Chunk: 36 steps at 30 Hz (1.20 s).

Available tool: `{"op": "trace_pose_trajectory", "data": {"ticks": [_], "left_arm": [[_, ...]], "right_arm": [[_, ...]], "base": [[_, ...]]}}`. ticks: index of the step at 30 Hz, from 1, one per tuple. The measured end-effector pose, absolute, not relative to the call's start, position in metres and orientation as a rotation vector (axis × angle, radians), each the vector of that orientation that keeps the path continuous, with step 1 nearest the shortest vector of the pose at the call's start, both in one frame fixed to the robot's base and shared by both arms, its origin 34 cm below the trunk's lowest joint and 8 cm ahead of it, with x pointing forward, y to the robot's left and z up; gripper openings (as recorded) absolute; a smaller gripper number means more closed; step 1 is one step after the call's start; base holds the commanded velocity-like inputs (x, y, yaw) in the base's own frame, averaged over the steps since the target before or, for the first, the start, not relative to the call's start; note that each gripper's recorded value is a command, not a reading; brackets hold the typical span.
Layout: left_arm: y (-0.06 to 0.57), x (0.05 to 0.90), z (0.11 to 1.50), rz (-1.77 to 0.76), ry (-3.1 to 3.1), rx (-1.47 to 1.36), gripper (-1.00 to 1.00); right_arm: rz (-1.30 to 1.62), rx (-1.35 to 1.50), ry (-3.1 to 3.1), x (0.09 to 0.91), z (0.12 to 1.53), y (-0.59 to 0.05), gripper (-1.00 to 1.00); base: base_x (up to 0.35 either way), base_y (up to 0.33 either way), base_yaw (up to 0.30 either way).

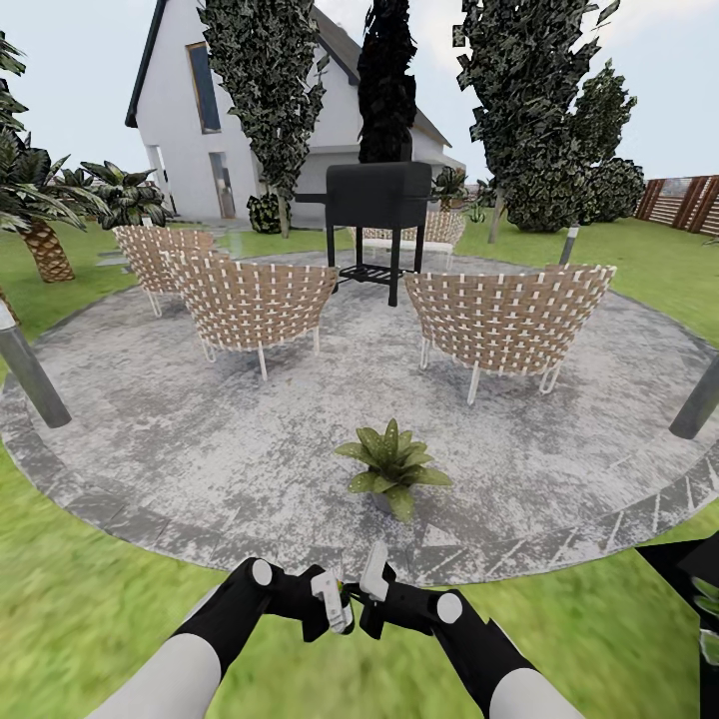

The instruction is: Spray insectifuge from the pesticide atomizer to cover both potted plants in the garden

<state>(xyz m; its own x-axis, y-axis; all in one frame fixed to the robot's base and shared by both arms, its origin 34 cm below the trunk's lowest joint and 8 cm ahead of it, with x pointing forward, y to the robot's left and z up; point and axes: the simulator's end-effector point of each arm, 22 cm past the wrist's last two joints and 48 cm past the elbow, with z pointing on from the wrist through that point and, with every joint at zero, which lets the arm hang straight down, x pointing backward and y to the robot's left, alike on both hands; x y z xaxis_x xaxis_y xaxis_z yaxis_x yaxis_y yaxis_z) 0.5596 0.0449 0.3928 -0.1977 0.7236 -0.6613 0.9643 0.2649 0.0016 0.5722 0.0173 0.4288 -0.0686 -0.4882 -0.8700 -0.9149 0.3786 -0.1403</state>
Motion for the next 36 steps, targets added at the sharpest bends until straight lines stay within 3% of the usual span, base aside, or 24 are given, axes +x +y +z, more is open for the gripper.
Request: {"op": "trace_pose_trajectory", "data": {"ticks": [12, 23, 24, 31, 36], "left_arm": [[0.061, 0.553, 0.382, -0.562, 2.021, 1.536, -1.0], [0.224, 0.545, 0.347, -0.346, 2.221, 1.544, -1.0], [0.236, 0.539, 0.343, -0.338, 2.242, 1.545, -1.0], [0.284, 0.535, 0.321, -0.152, 2.309, 1.415, -1.0], [0.311, 0.555, 0.32, -0.062, 2.367, 1.035, -1.0]], "right_arm": [[0.575, -1.248, 1.707, 0.572, 0.429, 0.017, -1.0], [0.569, -1.251, 1.711, 0.572, 0.427, 0.014, -1.0], [0.567, -1.251, 1.713, 0.573, 0.427, 0.013, 1.0], [0.569, -1.241, 1.774, 0.563, 0.406, -0.003, 1.0], [0.331, -1.122, 1.949, 0.572, 0.355, -0.099, 1.0]], "base": [[0.0, 0.0, 0.0], [0.0, 0.0, 0.0], [0.0, 0.0, 0.0], [0.0, 0.0, 0.0], [0.0, 0.0, 0.0]]}}
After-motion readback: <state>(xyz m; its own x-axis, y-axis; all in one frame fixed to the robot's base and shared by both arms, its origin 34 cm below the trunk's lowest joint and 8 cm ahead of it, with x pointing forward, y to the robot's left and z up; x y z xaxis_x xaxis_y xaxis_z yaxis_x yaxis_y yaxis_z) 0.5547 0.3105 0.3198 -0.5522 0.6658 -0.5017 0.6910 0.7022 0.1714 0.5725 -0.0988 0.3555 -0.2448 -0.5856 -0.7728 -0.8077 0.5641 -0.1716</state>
